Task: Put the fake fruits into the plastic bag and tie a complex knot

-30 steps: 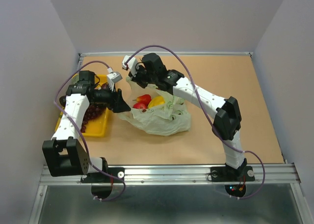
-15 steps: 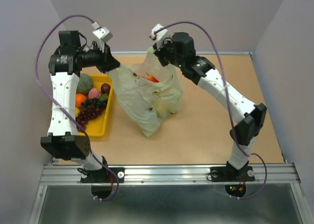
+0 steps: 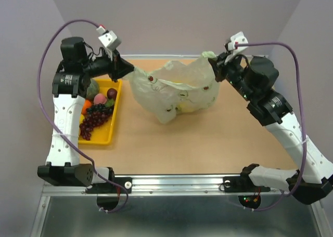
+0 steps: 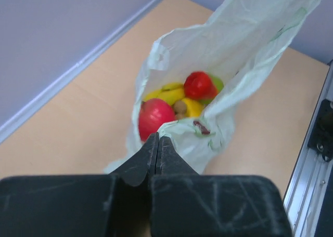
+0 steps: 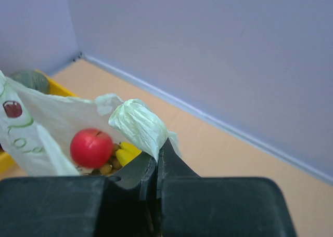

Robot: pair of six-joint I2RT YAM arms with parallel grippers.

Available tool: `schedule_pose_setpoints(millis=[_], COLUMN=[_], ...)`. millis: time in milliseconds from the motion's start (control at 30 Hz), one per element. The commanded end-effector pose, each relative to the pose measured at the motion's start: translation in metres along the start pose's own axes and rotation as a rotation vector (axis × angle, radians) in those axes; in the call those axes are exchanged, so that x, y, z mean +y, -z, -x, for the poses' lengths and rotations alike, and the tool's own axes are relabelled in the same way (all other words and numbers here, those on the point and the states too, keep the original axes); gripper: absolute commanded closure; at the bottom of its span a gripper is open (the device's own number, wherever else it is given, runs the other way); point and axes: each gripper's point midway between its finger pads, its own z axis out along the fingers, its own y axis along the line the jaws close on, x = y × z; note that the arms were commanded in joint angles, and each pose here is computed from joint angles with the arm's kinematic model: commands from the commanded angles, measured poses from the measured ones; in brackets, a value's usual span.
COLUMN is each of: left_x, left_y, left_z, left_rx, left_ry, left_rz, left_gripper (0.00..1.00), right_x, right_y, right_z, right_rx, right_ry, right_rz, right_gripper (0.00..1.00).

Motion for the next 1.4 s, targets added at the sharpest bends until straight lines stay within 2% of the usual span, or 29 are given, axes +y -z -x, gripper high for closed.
schedule_pose_setpoints(millis=[0,33,67,100,167,267,367,400,467,500,533,600,633,700,800,900,967,1033,1067,1100,1200,1367], left_x=[0.000,-0.003,-0.008,-0.012,-0.024,-0.040,-0.055,-0.058,-0.063,-0.066,-0.065,-0.064,-0.065,-0.061,-0.063,-0.051,-0.061,-0.055,-0.075,-0.075,-0.105,-0.105], left_y=[-0.001,0.004,0.005,0.007,0.015,0.026,0.035,0.036,0.041,0.044,0.044,0.048,0.049,0.050,0.047,0.008,-0.018,-0.049,-0.066,-0.084,-0.111,-0.147], left_z=[-0.082,-0.093,-0.123,-0.135,-0.151,-0.154,-0.131,-0.126,-0.116,-0.105,-0.094,-0.064,-0.052,-0.014,0.021,0.020,0.017,-0.004,-0.014,-0.030,-0.053,-0.097], left_rx=[0.127,0.142,0.193,0.215,0.249,0.252,0.198,0.187,0.164,0.145,0.117,0.056,0.032,-0.037,-0.080,-0.017,0.002,0.076,0.106,0.159,0.233,0.373], left_ry=[-0.031,-0.082,-0.049,-0.066,-0.114,-0.176,-0.249,-0.262,-0.296,-0.316,-0.341,-0.356,-0.319,-0.366,-0.362,-0.314,-0.301,-0.286,-0.289,-0.285,-0.270,-0.180], left_rz=[-0.003,0.004,-0.017,-0.033,-0.061,-0.096,-0.101,-0.105,-0.095,-0.085,-0.069,-0.023,-0.001,0.033,0.036,0.029,-0.009,-0.021,-0.083,-0.103,-0.233,-0.291], left_gripper=[1.00,0.99,0.98,0.98,0.96,0.94,0.89,0.83,0.64,0.43,0.33,0.19,0.15,0.08,0.05,0.02,0.02,0.01,0.01,0.01,0.01,0.02], right_x=[0.016,0.020,0.024,0.027,0.031,0.031,0.028,0.027,0.027,0.027,0.034,0.041,0.044,0.048,0.048,0.048,0.044,0.036,0.034,0.031,0.029,0.027], right_y=[0.012,0.017,0.027,0.032,0.043,0.059,0.068,0.070,0.074,0.076,0.079,0.083,0.085,0.089,0.090,0.093,0.094,0.098,0.099,0.100,0.105,0.106], right_z=[-0.083,-0.099,-0.122,-0.134,-0.142,-0.137,-0.114,-0.109,-0.103,-0.102,-0.103,-0.107,-0.109,-0.115,-0.126,-0.130,-0.129,-0.126,-0.124,-0.124,-0.122,-0.121], right_rx=[0.156,0.185,0.224,0.248,0.255,0.225,0.163,0.152,0.135,0.132,0.131,0.137,0.141,0.155,0.179,0.180,0.174,0.161,0.155,0.153,0.140,0.130], right_ry=[-0.013,-0.024,-0.048,-0.062,-0.087,-0.123,-0.140,-0.141,-0.169,-0.179,-0.179,-0.172,-0.173,-0.163,-0.162,-0.164,-0.164,-0.163,-0.165,-0.171,-0.174,-0.179], right_rz=[0.059,0.072,0.081,0.087,0.103,0.103,0.097,0.098,0.096,0.095,0.136,0.174,0.197,0.223,0.213,0.222,0.209,0.171,0.161,0.147,0.139,0.124], right_gripper=[1.00,1.00,0.99,0.99,0.99,1.00,1.00,1.00,1.00,0.99,1.00,1.00,0.99,1.00,1.00,1.00,1.00,1.00,0.99,0.99,1.00,0.99])
